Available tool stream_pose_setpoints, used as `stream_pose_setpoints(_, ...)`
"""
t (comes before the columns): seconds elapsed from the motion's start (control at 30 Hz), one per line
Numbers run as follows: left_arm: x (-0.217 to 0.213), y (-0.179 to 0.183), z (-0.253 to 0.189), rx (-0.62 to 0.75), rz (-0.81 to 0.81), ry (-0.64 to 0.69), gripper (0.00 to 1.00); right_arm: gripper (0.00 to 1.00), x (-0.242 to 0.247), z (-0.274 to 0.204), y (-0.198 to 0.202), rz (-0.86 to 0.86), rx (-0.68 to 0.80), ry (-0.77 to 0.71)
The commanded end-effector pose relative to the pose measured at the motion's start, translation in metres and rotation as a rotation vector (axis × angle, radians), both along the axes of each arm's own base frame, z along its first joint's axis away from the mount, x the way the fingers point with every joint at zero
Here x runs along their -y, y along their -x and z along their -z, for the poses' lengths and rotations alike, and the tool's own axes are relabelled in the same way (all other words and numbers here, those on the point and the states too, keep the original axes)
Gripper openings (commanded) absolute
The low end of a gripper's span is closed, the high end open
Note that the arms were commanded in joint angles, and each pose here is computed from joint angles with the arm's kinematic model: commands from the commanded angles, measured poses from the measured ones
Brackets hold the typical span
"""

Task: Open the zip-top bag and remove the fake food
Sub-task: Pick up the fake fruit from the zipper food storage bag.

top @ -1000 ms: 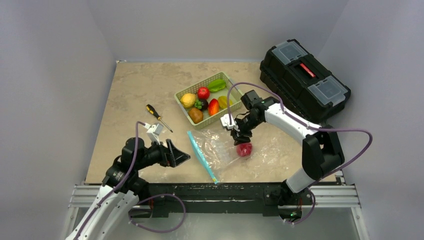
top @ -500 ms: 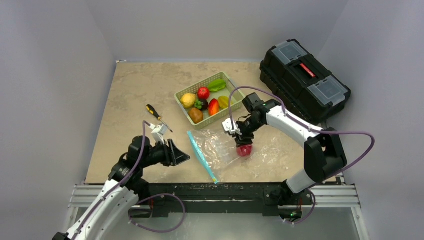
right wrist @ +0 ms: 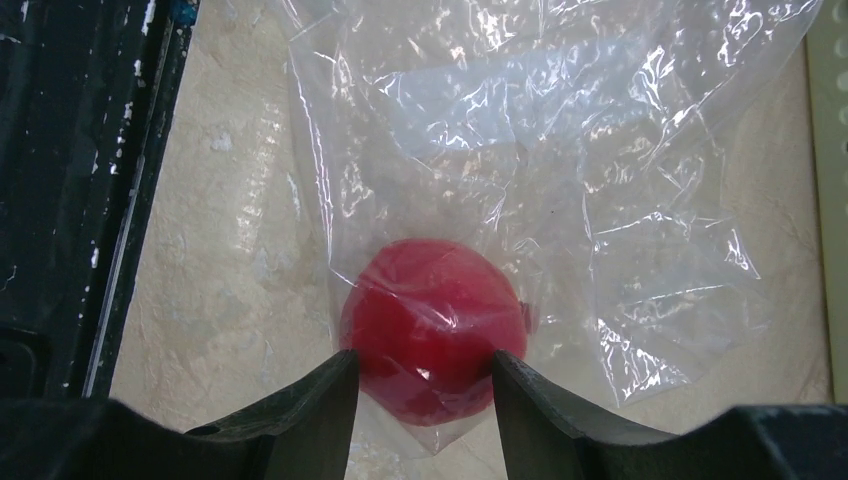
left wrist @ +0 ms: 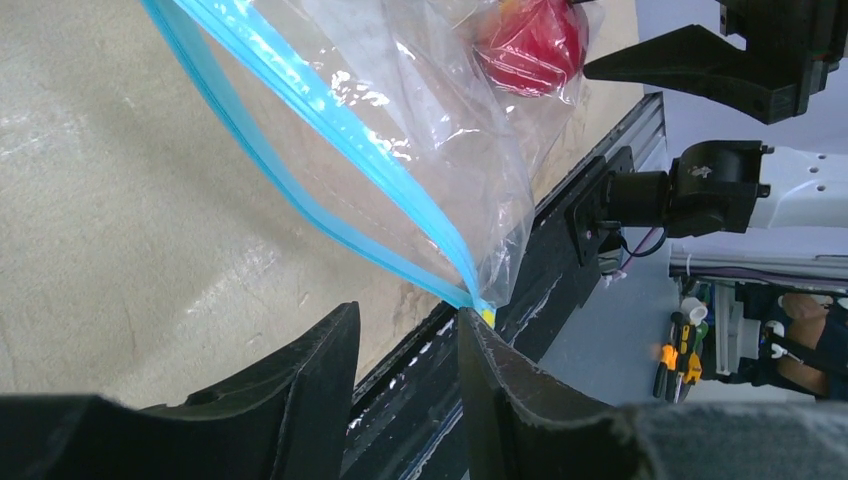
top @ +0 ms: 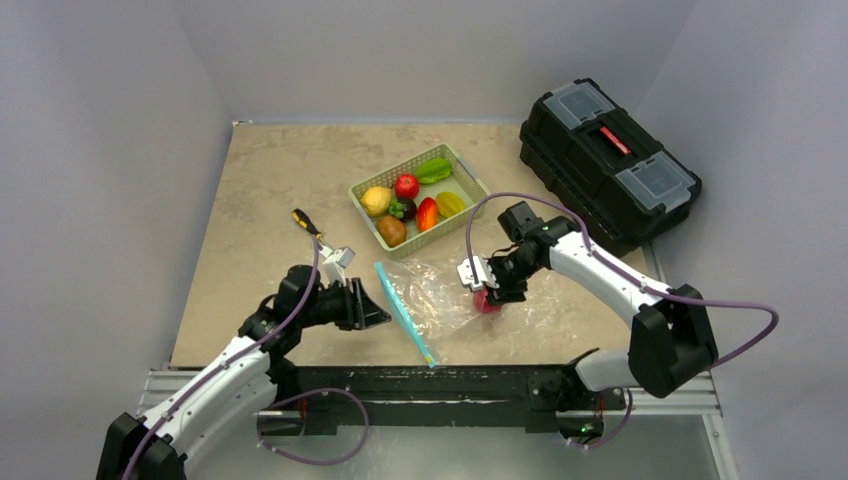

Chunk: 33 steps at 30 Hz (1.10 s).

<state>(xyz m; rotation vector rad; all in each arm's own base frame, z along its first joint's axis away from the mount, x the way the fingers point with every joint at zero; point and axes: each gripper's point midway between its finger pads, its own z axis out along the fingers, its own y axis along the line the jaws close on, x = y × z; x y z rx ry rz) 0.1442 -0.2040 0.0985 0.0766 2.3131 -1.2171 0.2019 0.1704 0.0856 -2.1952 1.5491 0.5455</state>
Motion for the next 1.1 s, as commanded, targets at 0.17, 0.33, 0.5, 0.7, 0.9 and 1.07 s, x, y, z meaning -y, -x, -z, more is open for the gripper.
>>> stream_pose_setpoints(0.17,0.014,-0.008,0.006,0.035,0.024,0.020,0.39,0.49,0.014,0.017,-0.012,0.058,0.038,0.083)
stream_pose_setpoints(0.33,0.019,-0.012,0.010,0.032,0.036,0.016,0.39,0.51,0.020,0.027,-0.015,0.091,0.035,0.121)
stream_pose_setpoints(0.5,0.024,-0.014,0.009,0.035,0.047,0.014,0.40,0.66,0.023,0.021,-0.013,0.110,0.075,0.104)
stream_pose_setpoints(0.7,0.029,-0.015,0.006,0.041,0.058,0.020,0.40,0.66,0.026,0.025,-0.011,0.114,0.070,0.119)
stream_pose_setpoints(0.9,0.033,-0.011,0.008,0.036,0.073,0.021,0.40,0.61,0.027,0.041,-0.011,0.120,0.043,0.134)
stream_pose_setpoints(1.07,0.034,-0.012,0.013,0.030,0.074,0.010,0.41,0.52,0.021,0.041,-0.013,0.119,0.033,0.111)
